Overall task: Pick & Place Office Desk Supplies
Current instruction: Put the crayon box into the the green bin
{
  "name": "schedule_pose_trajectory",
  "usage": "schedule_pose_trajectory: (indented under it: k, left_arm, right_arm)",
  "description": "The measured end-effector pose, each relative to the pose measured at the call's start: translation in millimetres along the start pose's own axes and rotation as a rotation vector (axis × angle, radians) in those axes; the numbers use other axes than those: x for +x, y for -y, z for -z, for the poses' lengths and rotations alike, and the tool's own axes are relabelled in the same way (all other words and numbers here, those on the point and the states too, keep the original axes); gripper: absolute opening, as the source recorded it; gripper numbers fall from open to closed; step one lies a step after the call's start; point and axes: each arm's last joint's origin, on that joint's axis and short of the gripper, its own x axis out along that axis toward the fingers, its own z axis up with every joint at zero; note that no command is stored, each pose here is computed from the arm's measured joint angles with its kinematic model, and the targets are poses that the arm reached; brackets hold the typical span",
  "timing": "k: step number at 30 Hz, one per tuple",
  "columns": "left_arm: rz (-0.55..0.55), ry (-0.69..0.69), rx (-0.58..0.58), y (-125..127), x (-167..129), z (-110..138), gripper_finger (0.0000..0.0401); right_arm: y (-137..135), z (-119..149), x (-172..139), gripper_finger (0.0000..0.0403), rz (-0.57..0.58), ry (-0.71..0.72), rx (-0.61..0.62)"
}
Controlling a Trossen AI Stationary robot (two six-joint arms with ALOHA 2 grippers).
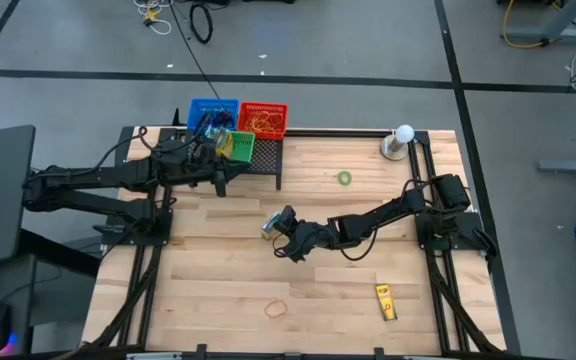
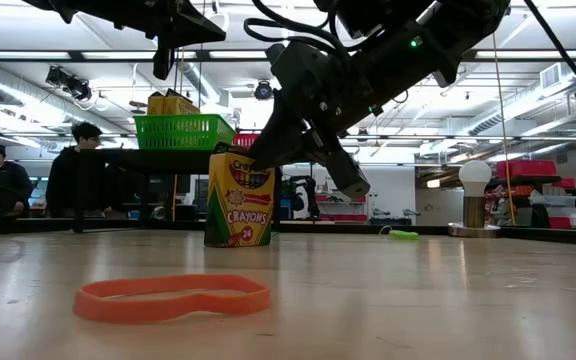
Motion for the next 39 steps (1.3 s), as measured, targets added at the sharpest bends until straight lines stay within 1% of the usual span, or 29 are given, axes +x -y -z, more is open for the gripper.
schedule_pose_trajectory:
  k: [4, 8, 12, 15, 17, 18, 22, 25, 26, 29, 31, 33, 36, 39]
  left_arm:
    - [0.001, 0.0, 0.005, 0.1, 0.1, 0.0, 0.0009]
    - [0.019, -0.009, 0.013, 0.5, 0.1, 0.2, 0.0009]
    - [0.017, 0.016, -0.012, 1.1, 1.9, -1.2, 0.0009]
    - [0.042, 0.059, -0.007, 3.4, 3.9, -4.8, 0.0009]
    - [0.046, 0.07, 0.015, 3.9, 5.9, -5.1, 0.0008]
    - [0.047, 0.078, 0.026, 4.1, 7.1, -5.4, 0.0007]
    - [0.092, 0.145, 0.006, 7.7, 12.5, -10.1, 0.0006]
    - [0.091, 0.121, 0.004, 8.5, 17.2, -9.5, 0.0007]
    - [0.075, 0.09, 0.004, 8.8, 19.1, -8.8, 0.0006]
    - [-0.01, -0.037, 0.02, 13.0, 24.7, -6.6, 0.0006]
    - [-0.051, -0.13, 0.017, 21.1, 28.5, -9.2, 0.0006]
    - [-0.098, -0.23, -0.015, 31.8, 33.6, -13.8, 0.0006]
    - [-0.189, -0.415, -0.039, 50.4, 43.6, -18.3, 0.0009]
    - [-0.274, -0.575, -0.03, 69.5, 60.6, -17.4, 0.0017]
  right_arm:
    - [2.6, -0.1, -2.0, 0.0092, 0.014, -0.01, 0.004]
    - [11.1, -3.6, -11.3, 0.0112, 0.051, -0.015, 0.006]
    - [22.0, -8.6, -27.2, 0.0118, 0.097, -0.041, 0.012]
    - [31.1, -8.0, -44.1, 0.011, 0.109, -0.094, 0.03]
    - [37.6, -1.7, -58.2, 0.0098, 0.082, -0.133, 0.122]
    - [40.3, 4.0, -65.6, 0.009, 0.058, -0.159, 0.195]
    - [53.5, 33.6, -97.3, 0.0044, -0.041, -0.247, 0.56]
    - [59.3, 52.4, -115.8, 0.0009, -0.111, -0.253, 0.825]
    - [56.5, 58.6, -120.8, 0.0006, -0.117, -0.248, 0.887]
    - [39.5, 77.0, -133.1, 0.0011, -0.071, -0.213, 1.042]
    - [24.6, 90.9, -141.2, 0.0008, -0.045, -0.204, 1.134]
    - [10.3, 103.9, -150.4, 0.0004, -0.033, -0.214, 1.219]
    - [-1.7, 116.6, -165.3, 0.0007, -0.009, -0.196, 1.32]
    - [-6.2, 124.2, -177.6, 0.0009, 0.01, -0.159, 1.367]
